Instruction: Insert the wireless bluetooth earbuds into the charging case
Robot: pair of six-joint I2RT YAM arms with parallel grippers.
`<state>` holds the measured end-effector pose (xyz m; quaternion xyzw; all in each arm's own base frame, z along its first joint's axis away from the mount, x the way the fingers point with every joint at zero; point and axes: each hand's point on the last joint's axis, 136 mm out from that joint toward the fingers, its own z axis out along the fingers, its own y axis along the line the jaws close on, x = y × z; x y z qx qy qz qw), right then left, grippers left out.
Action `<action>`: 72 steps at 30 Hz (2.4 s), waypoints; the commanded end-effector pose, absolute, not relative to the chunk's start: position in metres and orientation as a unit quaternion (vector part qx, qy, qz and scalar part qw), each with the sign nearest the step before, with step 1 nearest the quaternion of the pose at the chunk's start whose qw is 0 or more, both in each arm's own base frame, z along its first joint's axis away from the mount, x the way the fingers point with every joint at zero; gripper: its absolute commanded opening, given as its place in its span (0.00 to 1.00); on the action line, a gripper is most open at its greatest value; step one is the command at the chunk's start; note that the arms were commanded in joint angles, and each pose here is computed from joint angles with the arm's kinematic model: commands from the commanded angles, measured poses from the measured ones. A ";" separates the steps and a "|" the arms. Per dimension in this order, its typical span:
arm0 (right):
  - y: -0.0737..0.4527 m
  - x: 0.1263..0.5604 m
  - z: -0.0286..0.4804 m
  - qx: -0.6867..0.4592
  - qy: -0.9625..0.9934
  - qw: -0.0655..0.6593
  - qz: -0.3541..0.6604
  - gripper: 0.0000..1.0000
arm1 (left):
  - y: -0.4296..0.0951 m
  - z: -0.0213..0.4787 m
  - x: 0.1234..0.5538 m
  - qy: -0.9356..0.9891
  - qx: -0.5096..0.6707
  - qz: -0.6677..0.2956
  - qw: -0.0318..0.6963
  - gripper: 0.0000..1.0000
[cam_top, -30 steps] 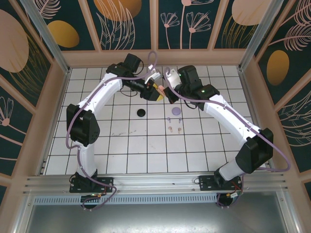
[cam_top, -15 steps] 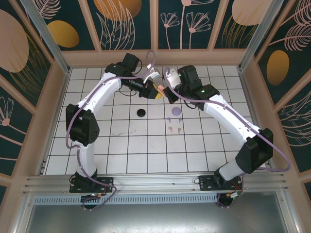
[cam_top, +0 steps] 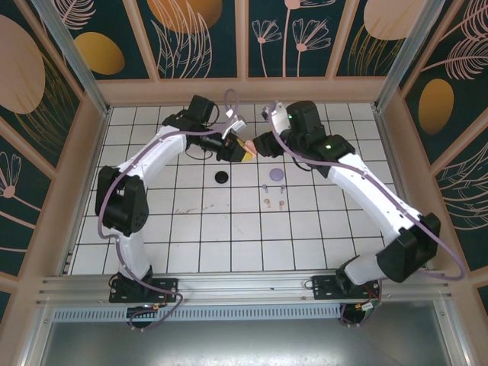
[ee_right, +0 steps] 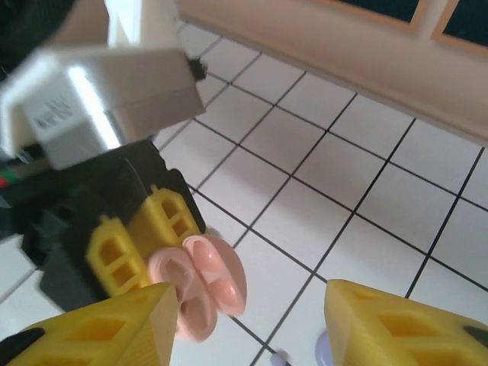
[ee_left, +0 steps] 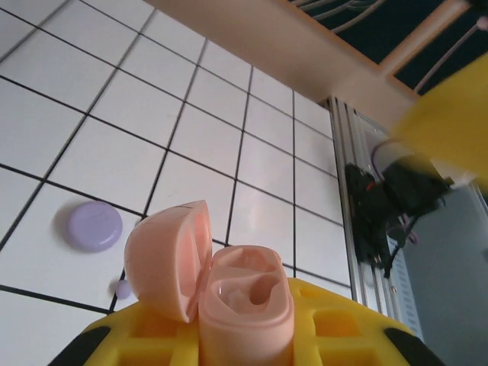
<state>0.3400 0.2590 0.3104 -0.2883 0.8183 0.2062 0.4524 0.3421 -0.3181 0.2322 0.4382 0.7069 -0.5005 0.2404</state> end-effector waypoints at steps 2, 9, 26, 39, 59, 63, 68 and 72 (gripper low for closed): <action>0.242 0.306 0.328 -0.234 0.822 0.453 0.254 0.57 | -0.300 0.295 0.351 0.661 0.425 -0.484 0.384 0.00; 0.228 0.298 0.248 -0.137 0.892 0.355 0.244 0.57 | -0.274 0.307 0.360 0.667 0.364 -0.407 0.507 0.00; 0.232 0.269 0.073 -0.083 0.980 0.154 0.092 0.46 | -0.225 0.361 0.339 0.547 0.258 -0.351 0.715 0.00; 0.239 0.280 0.043 -0.097 0.986 0.121 0.059 0.40 | -0.228 0.378 0.326 0.509 0.264 -0.384 0.724 0.00; 0.242 0.287 0.021 -0.110 0.989 0.098 0.029 0.35 | -0.227 0.383 0.322 0.506 0.268 -0.384 0.724 0.00; 0.242 0.287 0.018 -0.113 0.989 0.095 0.027 0.34 | -0.228 0.382 0.323 0.507 0.268 -0.384 0.724 0.00; 0.241 0.286 0.015 -0.115 0.989 0.093 0.023 0.33 | -0.228 0.382 0.322 0.507 0.268 -0.385 0.723 0.00; 0.241 0.286 0.013 -0.116 0.989 0.092 0.020 0.32 | -0.228 0.382 0.322 0.508 0.268 -0.385 0.722 0.00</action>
